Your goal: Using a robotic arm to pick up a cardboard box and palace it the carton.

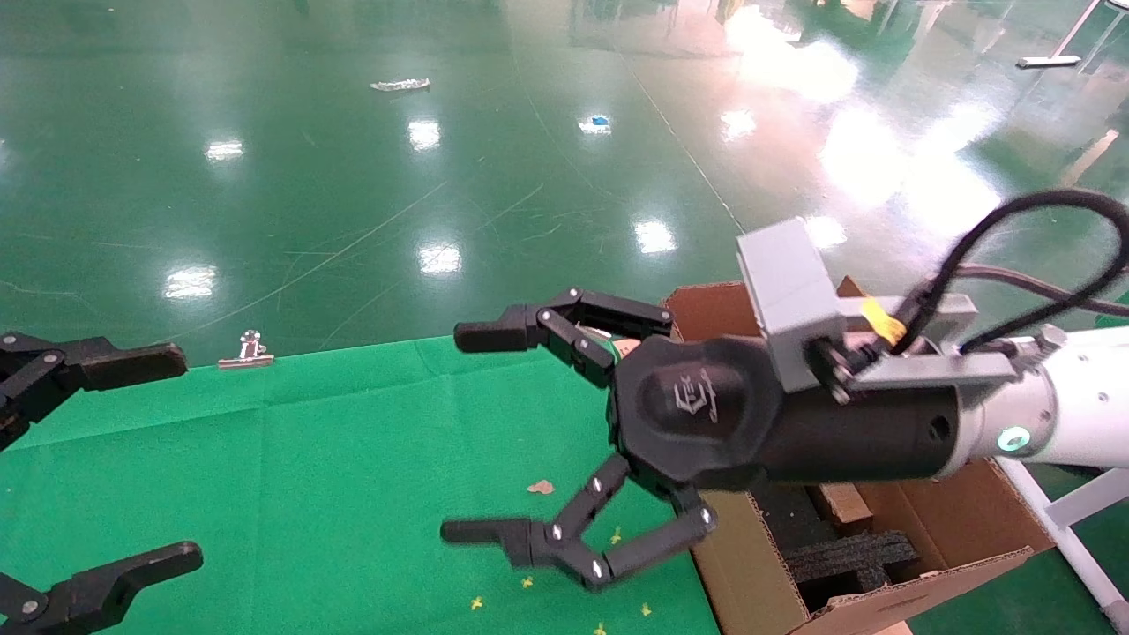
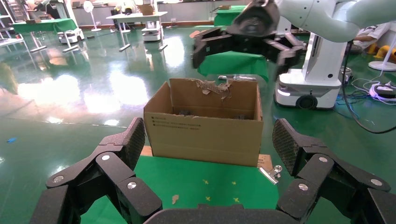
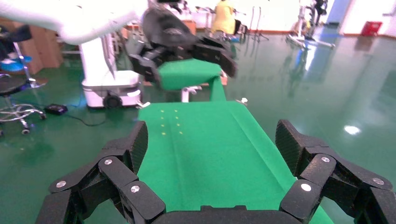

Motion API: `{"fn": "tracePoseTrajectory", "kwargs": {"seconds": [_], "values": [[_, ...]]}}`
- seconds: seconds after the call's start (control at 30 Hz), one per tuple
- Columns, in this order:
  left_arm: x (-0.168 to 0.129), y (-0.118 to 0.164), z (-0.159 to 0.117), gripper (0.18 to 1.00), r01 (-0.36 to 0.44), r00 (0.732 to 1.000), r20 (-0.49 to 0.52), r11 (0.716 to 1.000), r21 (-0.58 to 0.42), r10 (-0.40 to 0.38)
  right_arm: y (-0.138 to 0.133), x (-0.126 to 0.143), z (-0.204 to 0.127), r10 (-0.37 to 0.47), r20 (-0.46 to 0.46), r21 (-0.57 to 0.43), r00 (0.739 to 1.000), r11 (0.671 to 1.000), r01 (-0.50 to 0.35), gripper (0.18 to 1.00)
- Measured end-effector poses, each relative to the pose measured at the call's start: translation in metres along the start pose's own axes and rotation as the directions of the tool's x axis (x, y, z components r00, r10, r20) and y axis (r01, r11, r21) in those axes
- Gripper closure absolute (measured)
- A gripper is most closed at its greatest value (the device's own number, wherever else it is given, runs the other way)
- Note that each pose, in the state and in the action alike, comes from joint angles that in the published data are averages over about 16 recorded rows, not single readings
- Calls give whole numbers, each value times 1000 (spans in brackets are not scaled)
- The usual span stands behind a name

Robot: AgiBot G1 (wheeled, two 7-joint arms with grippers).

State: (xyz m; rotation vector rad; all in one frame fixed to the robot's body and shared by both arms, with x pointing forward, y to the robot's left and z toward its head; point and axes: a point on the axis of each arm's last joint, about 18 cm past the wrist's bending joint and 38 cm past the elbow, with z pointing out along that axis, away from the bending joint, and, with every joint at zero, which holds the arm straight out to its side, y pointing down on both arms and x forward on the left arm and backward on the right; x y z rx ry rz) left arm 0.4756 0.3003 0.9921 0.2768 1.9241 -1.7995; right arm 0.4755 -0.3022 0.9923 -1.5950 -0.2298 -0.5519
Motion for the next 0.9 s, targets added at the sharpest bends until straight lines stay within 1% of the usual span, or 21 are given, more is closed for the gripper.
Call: {"fn": "tracePoseTrajectory", "kwargs": {"seconds": [0.23,0.9], "values": [[0,0,0,184,0,1000,0,1000,0,0,-2,-5,0,-9,11,9,1000,1000,9,178],[0,0,0,184,0,1000,0,1000,0,0,0,-1,0,-2,2,2,1000,1000,2,178]]}}
